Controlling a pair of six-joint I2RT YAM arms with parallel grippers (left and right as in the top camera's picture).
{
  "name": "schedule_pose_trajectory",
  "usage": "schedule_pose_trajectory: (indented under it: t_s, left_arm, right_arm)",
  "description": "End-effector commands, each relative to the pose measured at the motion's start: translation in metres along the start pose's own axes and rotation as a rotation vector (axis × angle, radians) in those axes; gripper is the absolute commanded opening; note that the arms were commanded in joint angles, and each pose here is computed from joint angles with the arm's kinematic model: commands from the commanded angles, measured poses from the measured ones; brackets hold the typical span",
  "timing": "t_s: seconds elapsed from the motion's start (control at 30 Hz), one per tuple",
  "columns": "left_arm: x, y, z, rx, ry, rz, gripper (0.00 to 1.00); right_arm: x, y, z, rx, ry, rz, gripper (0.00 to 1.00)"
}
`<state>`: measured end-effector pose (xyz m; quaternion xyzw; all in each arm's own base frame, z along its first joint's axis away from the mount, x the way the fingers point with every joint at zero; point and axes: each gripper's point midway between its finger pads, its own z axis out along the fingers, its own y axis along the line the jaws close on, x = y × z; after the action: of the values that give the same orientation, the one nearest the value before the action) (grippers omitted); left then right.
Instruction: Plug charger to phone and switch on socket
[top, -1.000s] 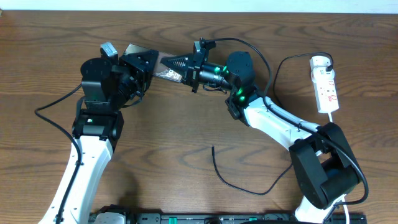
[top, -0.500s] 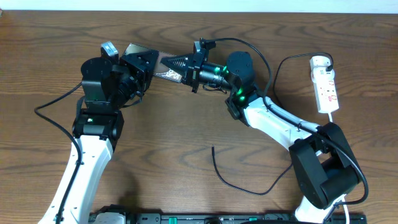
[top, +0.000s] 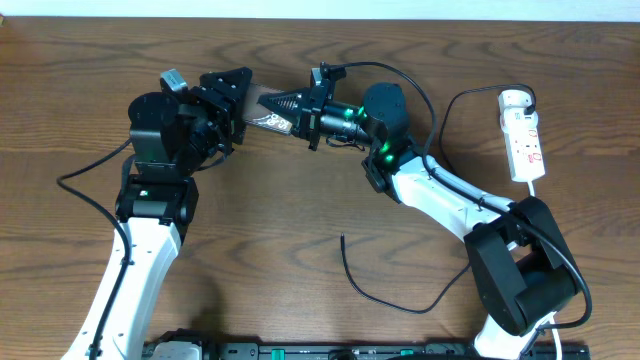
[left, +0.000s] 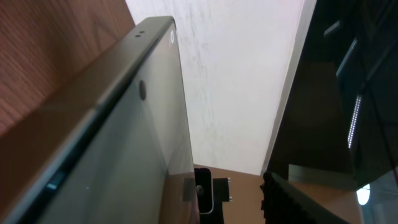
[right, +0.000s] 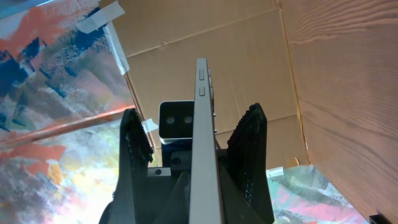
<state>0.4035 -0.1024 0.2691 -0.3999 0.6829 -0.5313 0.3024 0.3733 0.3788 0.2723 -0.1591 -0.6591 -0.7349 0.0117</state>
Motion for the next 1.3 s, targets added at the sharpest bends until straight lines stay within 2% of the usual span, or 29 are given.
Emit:
schedule_pose_trajectory:
  t_s: [0.0,0.33,1.17,1.23,1.27]
  left_arm:
    - [0.0,0.0,0.002,-0.002,0.009,-0.027,0.68]
    - [0.001,-0.001,0.001,-0.001,0.014,-0.112,0.68]
    - [-0.016,-0.001,-0.005,0.01,-0.01,-0.12,0.68]
    - [-0.015,-0.001,-0.005,0.011,-0.003,-0.119,0.67]
    - [-0.015,-0.001,-0.005,0.011,-0.002,-0.119,0.63]
  right_arm:
    - [0.046,0.017,0.008,-0.01,0.161,-0.058,0.01]
    - [0.043,0.018,0.008,-0.015,0.147,-0.057,0.01]
    - [0.035,0.021,0.003,-0.019,0.129,-0.06,0.01]
    - [0.035,0.021,0.003,-0.019,0.129,-0.06,0.01]
    - [0.035,0.021,0.003,-0.019,0.128,-0.06,0.01]
